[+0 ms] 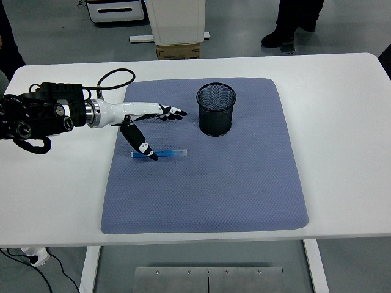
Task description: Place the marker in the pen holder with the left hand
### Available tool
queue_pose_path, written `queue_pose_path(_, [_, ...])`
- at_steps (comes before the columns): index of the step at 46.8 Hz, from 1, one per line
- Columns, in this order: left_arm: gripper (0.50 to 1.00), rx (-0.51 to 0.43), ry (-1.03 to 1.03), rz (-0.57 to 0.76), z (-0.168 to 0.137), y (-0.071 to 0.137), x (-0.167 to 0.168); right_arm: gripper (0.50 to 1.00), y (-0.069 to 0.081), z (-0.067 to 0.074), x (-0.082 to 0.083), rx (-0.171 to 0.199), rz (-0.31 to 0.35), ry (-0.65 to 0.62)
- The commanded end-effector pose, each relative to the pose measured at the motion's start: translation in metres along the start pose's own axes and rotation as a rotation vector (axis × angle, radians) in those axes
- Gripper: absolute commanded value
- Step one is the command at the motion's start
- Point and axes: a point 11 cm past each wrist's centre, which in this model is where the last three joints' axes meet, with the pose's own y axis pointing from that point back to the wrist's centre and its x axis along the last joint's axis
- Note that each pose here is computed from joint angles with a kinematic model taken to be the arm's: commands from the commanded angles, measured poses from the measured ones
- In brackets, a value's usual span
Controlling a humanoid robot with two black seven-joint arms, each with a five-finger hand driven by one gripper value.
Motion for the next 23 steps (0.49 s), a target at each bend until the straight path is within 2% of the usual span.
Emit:
queue_pose_path(1, [1.0, -0.004, -0.035, -0.027, 0.004, -0.005, -0.004, 1.0, 0.0, 0.0, 0.0, 0.001, 0.0, -0.001])
queue_pose_path(12, [1.0, 0.048, -0.086, -0.073, -0.004, -0.013, -0.011, 1.0, 0.0, 0.0, 0.0, 0.0, 0.0, -0.001])
queue_pose_path(23, [1.0, 0.065, -0.098, -0.059, -0.008, -0.012, -0.005, 1.0, 0.0, 0.0, 0.0, 0.001, 0.0, -0.001])
